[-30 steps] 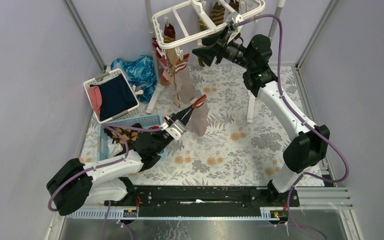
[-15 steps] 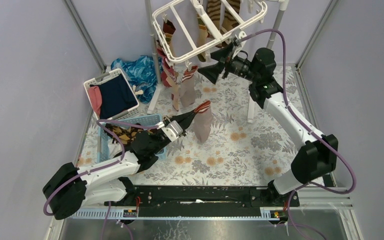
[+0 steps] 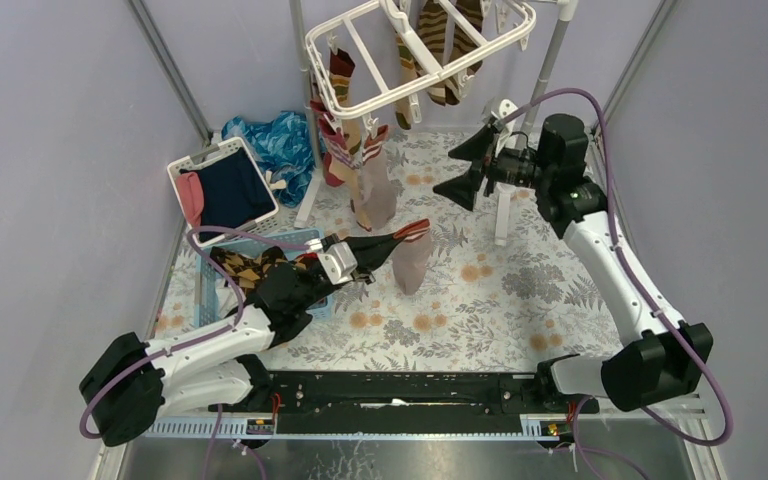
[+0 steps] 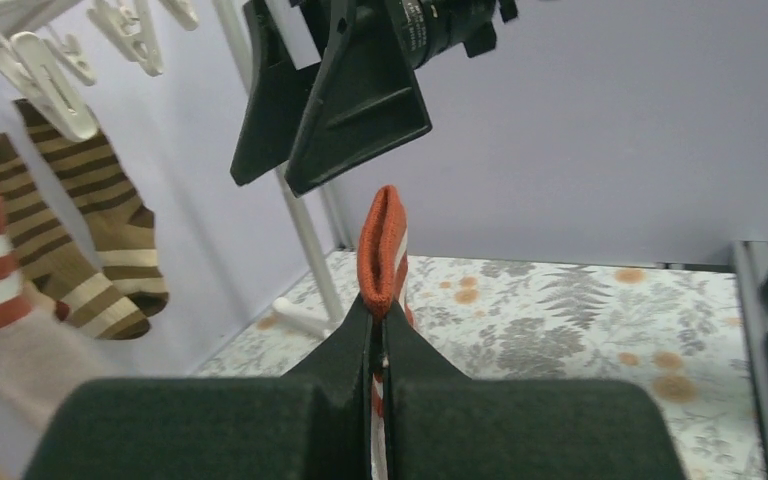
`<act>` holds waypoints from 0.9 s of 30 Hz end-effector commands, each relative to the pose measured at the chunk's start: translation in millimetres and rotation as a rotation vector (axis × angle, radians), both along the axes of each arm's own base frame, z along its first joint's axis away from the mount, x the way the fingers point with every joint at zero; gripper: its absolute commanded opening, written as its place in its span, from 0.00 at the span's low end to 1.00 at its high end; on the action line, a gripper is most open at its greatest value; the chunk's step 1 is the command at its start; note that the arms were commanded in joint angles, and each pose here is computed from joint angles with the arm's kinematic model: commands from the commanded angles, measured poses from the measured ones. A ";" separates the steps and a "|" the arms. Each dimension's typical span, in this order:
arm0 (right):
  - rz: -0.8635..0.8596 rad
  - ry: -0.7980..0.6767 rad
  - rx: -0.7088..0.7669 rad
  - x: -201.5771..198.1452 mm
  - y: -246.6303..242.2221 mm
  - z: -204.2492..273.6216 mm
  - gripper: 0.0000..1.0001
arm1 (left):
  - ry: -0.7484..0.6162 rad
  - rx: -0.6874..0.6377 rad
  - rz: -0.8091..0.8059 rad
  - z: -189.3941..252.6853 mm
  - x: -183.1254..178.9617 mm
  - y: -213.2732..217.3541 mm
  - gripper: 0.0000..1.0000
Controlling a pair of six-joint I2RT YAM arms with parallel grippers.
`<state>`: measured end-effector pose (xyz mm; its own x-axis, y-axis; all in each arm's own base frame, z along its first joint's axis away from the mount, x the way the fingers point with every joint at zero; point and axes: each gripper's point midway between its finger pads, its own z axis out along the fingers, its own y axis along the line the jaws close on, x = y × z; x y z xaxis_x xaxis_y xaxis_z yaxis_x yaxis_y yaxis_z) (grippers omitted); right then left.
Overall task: Clip the socks to the hanger
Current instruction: Open the clamp at the hanger.
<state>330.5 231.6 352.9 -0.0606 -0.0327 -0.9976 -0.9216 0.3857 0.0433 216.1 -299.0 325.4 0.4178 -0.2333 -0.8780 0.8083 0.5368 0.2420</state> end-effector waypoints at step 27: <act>0.580 -0.104 -0.027 -169.8 -18.3 -62.8 0.95 | 0.227 -0.018 -0.308 -9.8 -40.6 -19.3 0.00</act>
<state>165.6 207.7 276.2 0.0774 -0.1584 -0.9843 -0.9891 -0.1365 -0.0558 178.3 -318.5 292.0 0.1231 -0.2534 -0.9595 0.9569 0.2867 0.0471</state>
